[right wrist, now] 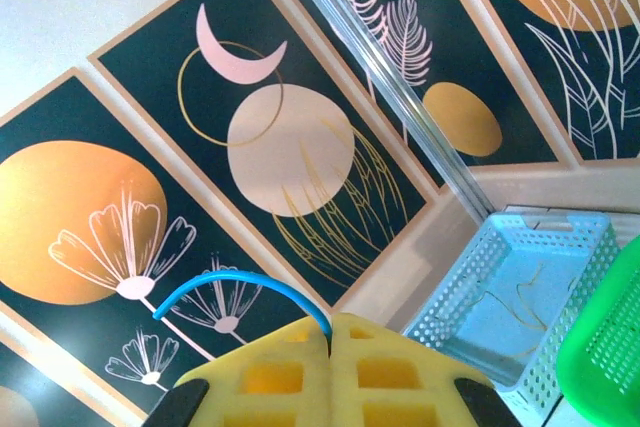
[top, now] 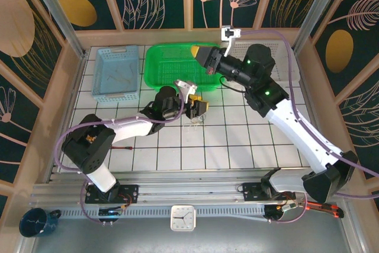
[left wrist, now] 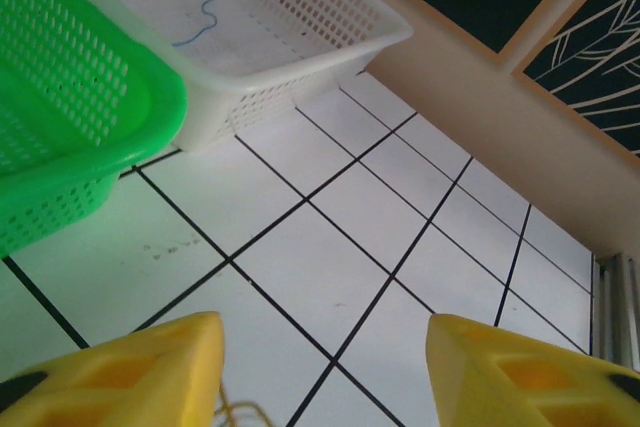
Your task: Untangle the cables
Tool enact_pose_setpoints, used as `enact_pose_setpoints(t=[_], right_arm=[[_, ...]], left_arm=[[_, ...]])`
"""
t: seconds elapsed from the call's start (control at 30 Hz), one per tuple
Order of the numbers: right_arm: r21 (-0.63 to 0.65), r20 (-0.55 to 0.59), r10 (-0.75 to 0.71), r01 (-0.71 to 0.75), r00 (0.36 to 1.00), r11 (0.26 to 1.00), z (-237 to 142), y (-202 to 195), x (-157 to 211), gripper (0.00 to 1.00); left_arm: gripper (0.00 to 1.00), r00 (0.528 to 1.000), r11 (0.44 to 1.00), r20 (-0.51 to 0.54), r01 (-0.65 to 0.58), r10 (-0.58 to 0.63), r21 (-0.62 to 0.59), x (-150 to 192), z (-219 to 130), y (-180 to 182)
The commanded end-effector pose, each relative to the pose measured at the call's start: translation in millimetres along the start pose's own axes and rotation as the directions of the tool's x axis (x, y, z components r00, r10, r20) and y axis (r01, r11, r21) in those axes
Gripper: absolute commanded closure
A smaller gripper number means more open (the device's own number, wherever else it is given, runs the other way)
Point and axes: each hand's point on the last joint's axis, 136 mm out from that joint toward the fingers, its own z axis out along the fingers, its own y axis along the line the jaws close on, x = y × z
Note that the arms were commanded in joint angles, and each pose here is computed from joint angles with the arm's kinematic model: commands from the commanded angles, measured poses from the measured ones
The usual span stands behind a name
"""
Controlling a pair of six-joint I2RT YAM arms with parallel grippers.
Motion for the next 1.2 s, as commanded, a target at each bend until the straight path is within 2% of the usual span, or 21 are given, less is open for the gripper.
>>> enact_pose_setpoints(t=[0.0, 0.13, 0.2, 0.27, 0.4, 0.6, 0.67, 0.73, 0.87, 0.93, 0.97, 1.17], right_arm=[[-0.077, 0.055, -0.037, 0.041, 0.998, 0.996, -2.5, 32.9, -28.0, 1.00], [-0.079, 0.104, -0.088, 0.096, 0.991, 0.992, -6.0, 50.9, -57.3, 1.00], [-0.079, 0.144, -0.110, 0.122, 0.984, 0.989, -11.8, 59.0, -77.1, 1.00], [-0.075, 0.184, -0.118, 0.134, 0.976, 0.988, -20.0, 62.4, -96.2, 1.00], [-0.081, 0.262, -0.107, 0.132, 0.959, 0.988, -39.3, 61.8, -128.8, 1.00], [-0.077, 0.270, -0.087, 0.111, 0.959, 0.991, -42.6, 52.6, -131.5, 1.00], [-0.071, 0.268, -0.082, 0.105, 0.960, 0.992, -42.1, 47.9, -128.6, 1.00], [-0.067, 0.267, -0.077, 0.098, 0.961, 0.993, -42.1, 44.7, -126.1, 1.00], [-0.060, 0.284, -0.088, 0.109, 0.955, 0.992, -47.0, 46.9, -135.1, 1.00], [-0.060, 0.295, -0.098, 0.121, 0.950, 0.991, -50.5, 52.0, -144.1, 1.00], [-0.061, 0.301, -0.103, 0.127, 0.948, 0.990, -51.8, 54.8, -148.4, 1.00], [-0.061, 0.372, -0.146, 0.181, 0.917, 0.982, -69.6, 75.1, -186.1, 1.00]], left_arm=[[0.59, 1.000, 1.000, 0.030, -0.007, 0.006, 0.017, 0.0, 1.7, -0.8], [0.83, 1.000, 1.000, 0.008, 0.016, -0.016, -0.008, 20.9, -2.6, 8.7], [0.86, 1.000, 0.999, -0.008, 0.028, -0.028, -0.027, 34.0, -6.4, 14.1], [0.83, 0.999, 0.998, -0.019, 0.034, -0.035, -0.044, 44.5, -10.6, 18.7], [0.71, 0.998, 0.996, -0.038, 0.045, -0.048, -0.076, 61.8, -17.0, 26.7], [0.66, 0.997, 0.995, -0.050, 0.053, -0.058, -0.085, 70.7, -18.9, 29.8], [0.51, 0.997, 0.995, -0.053, 0.052, -0.057, -0.089, 71.1, -18.3, 30.9], [0.47, 0.996, 0.995, -0.064, 0.051, -0.057, -0.090, 73.5, -17.3, 32.0], [0.47, 0.996, 0.994, -0.074, 0.050, -0.057, -0.094, 76.5, -16.9, 33.1], [0.52, 0.996, 0.995, -0.077, 0.047, -0.054, -0.093, 77.6, -17.2, 33.3], [0.54, 0.992, 0.993, -0.105, 0.056, -0.067, -0.103, 89.8, -14.5, 38.4], [0.58, 0.988, 0.991, -0.133, 0.070, -0.085, -0.113, 105.4, -14.1, 44.3]])
